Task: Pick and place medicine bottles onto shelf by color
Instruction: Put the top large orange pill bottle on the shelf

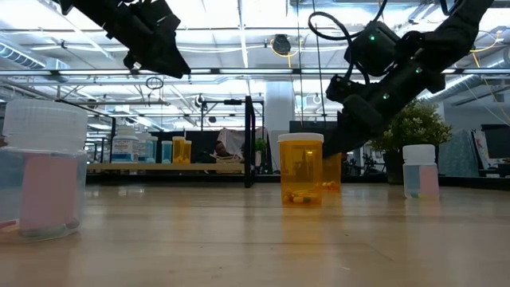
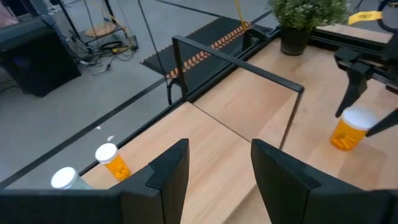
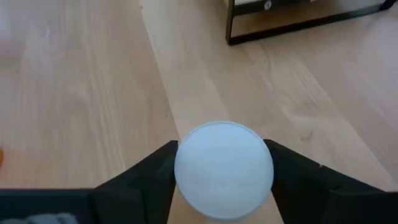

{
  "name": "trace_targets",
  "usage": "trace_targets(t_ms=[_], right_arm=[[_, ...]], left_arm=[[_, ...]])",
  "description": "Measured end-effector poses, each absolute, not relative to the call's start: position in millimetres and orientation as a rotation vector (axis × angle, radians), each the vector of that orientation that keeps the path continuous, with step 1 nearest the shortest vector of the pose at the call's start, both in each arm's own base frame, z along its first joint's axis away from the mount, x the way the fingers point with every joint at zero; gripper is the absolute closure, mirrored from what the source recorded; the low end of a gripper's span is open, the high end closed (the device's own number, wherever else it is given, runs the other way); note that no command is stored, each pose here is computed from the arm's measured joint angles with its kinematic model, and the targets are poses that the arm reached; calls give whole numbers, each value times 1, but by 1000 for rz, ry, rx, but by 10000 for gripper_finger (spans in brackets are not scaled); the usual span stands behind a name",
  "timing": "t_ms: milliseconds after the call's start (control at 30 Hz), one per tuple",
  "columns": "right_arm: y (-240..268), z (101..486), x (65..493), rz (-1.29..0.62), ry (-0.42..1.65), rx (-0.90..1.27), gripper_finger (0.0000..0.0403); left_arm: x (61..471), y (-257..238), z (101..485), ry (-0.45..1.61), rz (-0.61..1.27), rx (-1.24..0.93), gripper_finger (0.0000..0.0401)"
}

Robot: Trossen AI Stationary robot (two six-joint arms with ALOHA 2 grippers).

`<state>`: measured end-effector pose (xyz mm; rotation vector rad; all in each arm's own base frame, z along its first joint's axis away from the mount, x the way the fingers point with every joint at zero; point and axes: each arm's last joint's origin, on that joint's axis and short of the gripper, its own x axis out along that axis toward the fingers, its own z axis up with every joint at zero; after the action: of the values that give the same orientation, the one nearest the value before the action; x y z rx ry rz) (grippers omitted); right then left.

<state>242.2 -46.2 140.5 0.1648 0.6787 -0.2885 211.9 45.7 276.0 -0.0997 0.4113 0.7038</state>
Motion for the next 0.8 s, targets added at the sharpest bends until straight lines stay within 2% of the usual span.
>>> trace_targets(t_ms=[100, 233, 367, 533, 633, 800], right_arm=[[-46, 145, 241, -285, 668, 155, 196], [-46, 154, 239, -283, 628, 150, 190], [-45, 166, 236, -281, 569, 148, 180], [-44, 185, 230, -286, 475, 181, 188], [-41, 197, 227, -277, 411, 188, 190], [-37, 212, 221, -264, 327, 217, 187]], left_arm=[[212, 46, 276, 407, 701, -101, 226], [216, 43, 277, 389, 679, -83, 226], [228, 36, 277, 361, 593, -43, 226], [251, 33, 267, 328, 494, -47, 222], [267, 32, 264, 358, 431, -28, 201], [302, 24, 262, 406, 388, 40, 129]])
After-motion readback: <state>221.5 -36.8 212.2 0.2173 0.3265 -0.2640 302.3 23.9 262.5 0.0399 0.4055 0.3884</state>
